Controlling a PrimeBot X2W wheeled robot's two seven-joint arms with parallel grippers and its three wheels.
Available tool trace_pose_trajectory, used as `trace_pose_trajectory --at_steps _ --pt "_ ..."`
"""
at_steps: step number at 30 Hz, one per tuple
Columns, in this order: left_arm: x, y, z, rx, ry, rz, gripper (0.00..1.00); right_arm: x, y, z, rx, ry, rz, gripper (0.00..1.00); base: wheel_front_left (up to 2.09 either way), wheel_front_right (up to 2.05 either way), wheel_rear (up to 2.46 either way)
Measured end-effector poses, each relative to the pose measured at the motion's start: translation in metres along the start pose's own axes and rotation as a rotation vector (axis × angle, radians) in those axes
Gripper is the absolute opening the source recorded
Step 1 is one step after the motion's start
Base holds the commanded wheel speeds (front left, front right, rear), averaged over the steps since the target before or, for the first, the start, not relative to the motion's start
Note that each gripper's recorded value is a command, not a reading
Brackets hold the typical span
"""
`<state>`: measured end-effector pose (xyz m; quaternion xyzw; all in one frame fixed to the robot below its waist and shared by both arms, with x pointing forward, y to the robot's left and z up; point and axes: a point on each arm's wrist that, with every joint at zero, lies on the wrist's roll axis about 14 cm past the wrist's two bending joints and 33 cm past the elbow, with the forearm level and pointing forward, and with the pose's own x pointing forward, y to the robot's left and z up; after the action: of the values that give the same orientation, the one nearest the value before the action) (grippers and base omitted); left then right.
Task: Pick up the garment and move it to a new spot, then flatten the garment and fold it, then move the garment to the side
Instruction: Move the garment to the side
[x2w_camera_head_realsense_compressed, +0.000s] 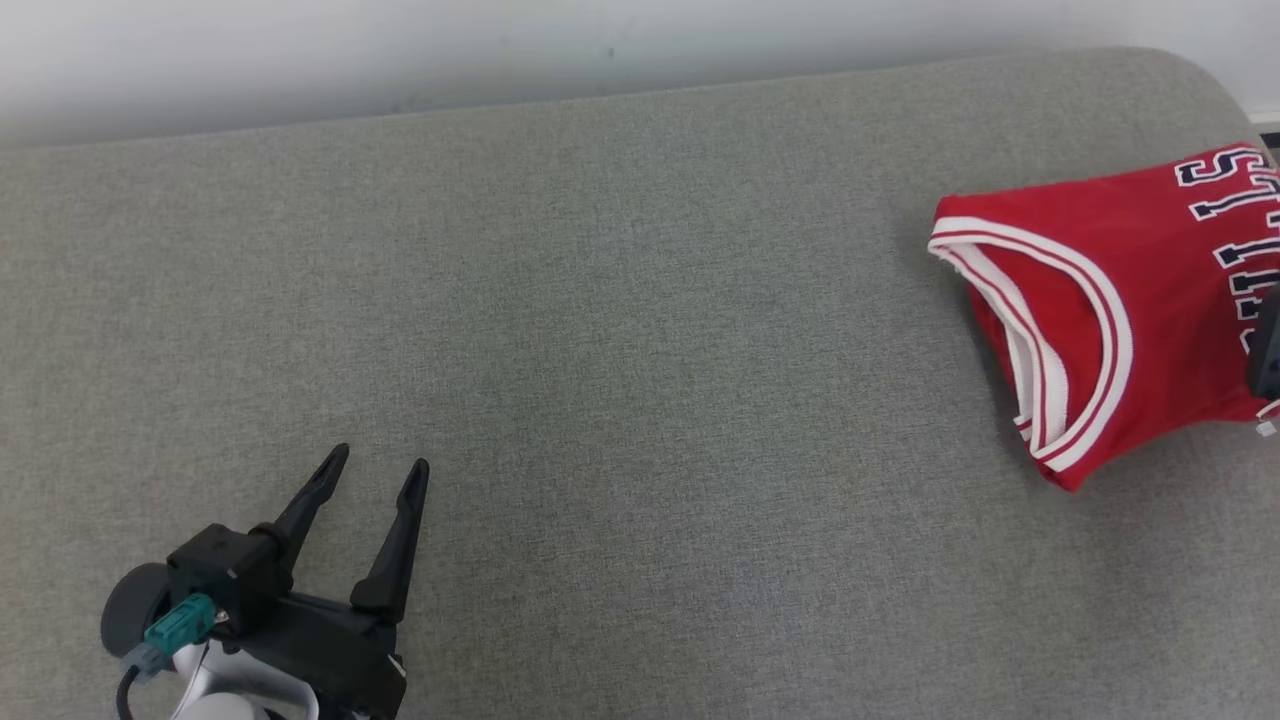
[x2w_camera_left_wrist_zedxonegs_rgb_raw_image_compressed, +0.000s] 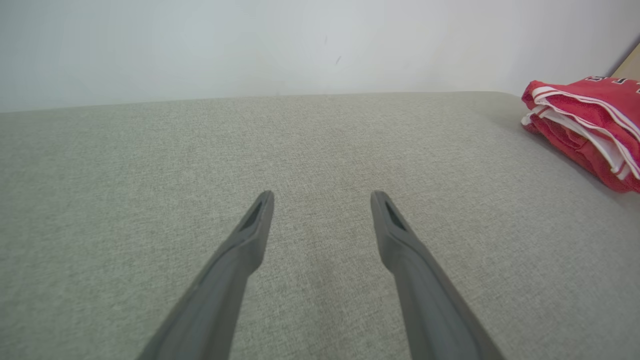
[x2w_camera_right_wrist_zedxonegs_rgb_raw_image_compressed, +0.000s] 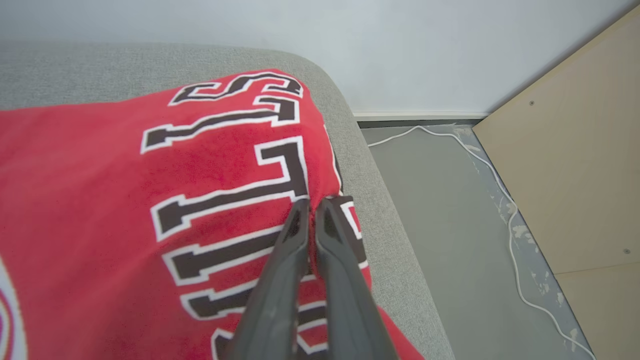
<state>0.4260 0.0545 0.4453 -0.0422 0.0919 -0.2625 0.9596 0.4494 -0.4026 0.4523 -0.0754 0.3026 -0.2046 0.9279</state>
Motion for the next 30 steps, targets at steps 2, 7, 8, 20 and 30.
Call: trace_pose_trajectory --at_steps 2,7,8,20,30 --pt "0.0 0.0 0.0 -0.001 0.004 -0.001 1.0 0.002 0.001 -0.005 -0.012 0.012 -0.005 1.0 0.0 0.0 0.0" --pt "-0.001 -0.001 0.001 0.005 0.0 -0.001 1.0 0.003 0.003 -0.004 -0.022 -0.011 -0.01 1.0 0.0 0.0 0.0" --pt "-0.001 -0.002 0.003 0.006 -0.005 0.003 1.0 0.003 0.004 -0.002 -0.017 -0.028 -0.008 1.0 0.0 0.0 0.0" --pt "0.0 0.005 0.05 -0.038 -0.16 0.105 1.0 -0.029 0.031 0.058 0.23 -0.358 0.083 1.0 0.0 0.0 0.0" --pt "-0.03 0.023 0.076 -0.092 -0.245 0.262 1.0 -0.085 0.061 0.072 0.49 -0.587 0.191 1.0 0.0 0.0 0.0"
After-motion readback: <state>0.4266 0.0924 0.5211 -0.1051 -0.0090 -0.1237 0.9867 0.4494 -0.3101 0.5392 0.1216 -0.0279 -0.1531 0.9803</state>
